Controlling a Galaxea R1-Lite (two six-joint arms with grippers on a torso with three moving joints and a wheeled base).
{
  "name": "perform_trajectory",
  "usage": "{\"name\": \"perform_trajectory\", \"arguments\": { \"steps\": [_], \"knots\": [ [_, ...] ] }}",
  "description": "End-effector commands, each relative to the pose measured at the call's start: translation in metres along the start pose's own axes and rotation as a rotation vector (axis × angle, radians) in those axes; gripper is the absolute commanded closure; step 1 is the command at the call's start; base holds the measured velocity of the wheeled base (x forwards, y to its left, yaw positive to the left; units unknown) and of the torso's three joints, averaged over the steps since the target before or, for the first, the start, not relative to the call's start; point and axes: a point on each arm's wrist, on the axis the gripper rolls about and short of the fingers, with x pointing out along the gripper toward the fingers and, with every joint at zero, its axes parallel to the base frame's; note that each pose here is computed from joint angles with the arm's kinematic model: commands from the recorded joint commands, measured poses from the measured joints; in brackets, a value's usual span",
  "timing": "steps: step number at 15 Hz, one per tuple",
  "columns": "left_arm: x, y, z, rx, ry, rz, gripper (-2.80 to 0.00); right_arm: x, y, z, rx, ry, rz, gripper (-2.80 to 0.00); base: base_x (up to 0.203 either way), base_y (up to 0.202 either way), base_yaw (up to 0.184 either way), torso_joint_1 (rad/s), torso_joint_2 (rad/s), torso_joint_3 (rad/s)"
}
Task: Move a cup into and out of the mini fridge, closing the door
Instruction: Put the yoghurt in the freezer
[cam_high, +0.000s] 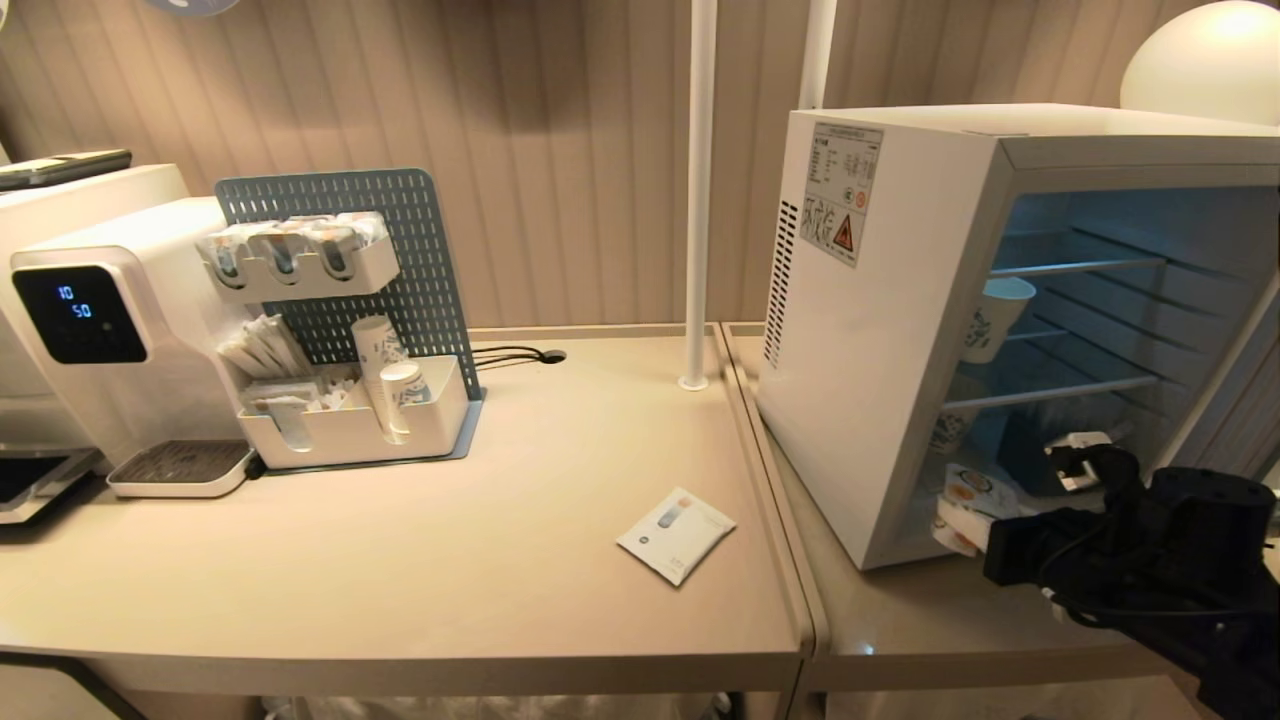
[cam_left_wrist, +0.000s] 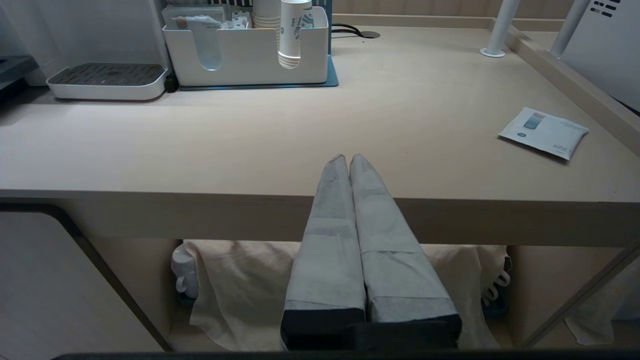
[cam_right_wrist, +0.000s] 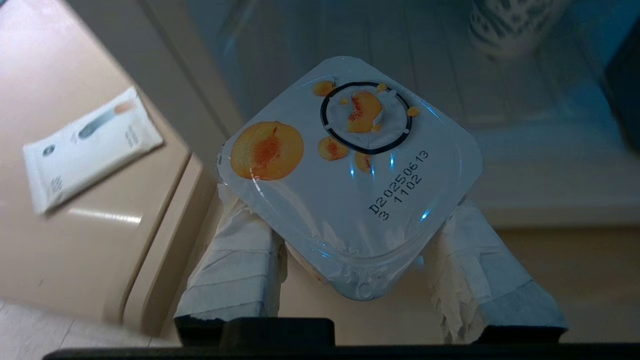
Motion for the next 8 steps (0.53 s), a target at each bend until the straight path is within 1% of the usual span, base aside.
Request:
{"name": "perform_trajectory", "arguments": {
  "steps": [1,4,8],
  "knots": [
    [0.0,0.0,0.0,-0.001,0.002,0.001,0.0,0.029,-0.003,-0.018,0.002,0.049,0.005,0.0,0.0,0.0,0.0,0.0,0.0,0.0],
    [0.0,0.0,0.0,-0.001,0.002,0.001,0.0,0.045,-0.005,-0.01,0.004,0.09,0.002,0.0,0.0,0.0,0.0,0.0,0.0,0.0],
    [0.0,0.0,0.0,-0.001,0.002,0.001,0.0,0.063,-0.008,-0.001,0.003,0.106,0.002,0.0,0.0,0.0,0.0,0.0,0.0,0.0]
  ]
}}
